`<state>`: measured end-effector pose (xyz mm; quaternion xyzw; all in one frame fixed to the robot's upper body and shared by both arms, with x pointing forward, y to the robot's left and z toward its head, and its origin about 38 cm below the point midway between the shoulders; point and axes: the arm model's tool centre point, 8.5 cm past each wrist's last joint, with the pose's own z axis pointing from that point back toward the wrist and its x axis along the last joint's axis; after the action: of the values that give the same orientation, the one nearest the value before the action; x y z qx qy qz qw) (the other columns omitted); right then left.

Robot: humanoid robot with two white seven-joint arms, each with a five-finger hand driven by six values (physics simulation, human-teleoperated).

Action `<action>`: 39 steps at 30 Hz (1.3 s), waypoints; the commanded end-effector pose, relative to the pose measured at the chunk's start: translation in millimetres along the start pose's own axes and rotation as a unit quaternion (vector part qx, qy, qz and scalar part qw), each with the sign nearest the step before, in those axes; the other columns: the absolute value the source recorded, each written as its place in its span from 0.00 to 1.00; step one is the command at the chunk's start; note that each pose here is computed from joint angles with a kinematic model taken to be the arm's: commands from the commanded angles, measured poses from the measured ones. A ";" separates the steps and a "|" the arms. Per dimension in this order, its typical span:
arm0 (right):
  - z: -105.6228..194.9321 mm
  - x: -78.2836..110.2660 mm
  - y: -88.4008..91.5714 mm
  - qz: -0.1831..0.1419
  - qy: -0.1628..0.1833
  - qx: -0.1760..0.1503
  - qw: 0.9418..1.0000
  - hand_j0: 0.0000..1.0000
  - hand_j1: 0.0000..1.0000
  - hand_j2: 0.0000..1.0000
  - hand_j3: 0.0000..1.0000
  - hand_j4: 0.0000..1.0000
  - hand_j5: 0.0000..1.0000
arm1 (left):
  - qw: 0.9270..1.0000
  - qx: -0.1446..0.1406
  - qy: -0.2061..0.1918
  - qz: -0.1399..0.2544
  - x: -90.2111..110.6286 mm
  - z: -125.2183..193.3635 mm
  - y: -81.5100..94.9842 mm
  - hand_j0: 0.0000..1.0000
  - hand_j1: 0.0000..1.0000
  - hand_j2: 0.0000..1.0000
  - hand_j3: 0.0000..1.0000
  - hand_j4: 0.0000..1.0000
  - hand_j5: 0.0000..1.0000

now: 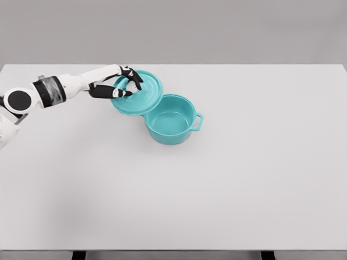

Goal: Cover the pot with left arm

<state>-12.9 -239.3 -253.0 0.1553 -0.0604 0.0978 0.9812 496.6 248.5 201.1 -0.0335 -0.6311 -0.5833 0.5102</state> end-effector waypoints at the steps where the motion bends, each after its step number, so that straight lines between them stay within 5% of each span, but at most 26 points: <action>1: 0.0 0.0 0.0 0.000 0.000 0.000 1.000 1.00 1.00 1.00 1.00 1.00 1.00 | 1.000 -0.001 -0.004 0.001 2.5 -2.5 -1.4 0.48 0.48 0.48 0.48 0.48 0.48; 17: 0.0 0.0 0.0 0.000 0.000 0.000 1.000 1.00 1.00 1.00 1.00 1.00 1.00 | 0.998 -0.047 -0.021 -0.021 18.8 -27.2 -31.5 0.48 0.48 0.48 0.48 0.48 0.48; 39: 0.0 0.0 0.0 0.000 0.000 0.000 1.000 1.00 1.00 1.00 1.00 1.00 1.00 | 0.997 -0.058 -0.046 -0.028 36.4 -50.0 -42.7 0.48 0.48 0.48 0.48 0.48 0.48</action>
<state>-12.9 -239.3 -253.0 0.1553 -0.0602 0.0977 0.9812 482.0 178.3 185.9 -0.0706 -0.6187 -0.6323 0.4610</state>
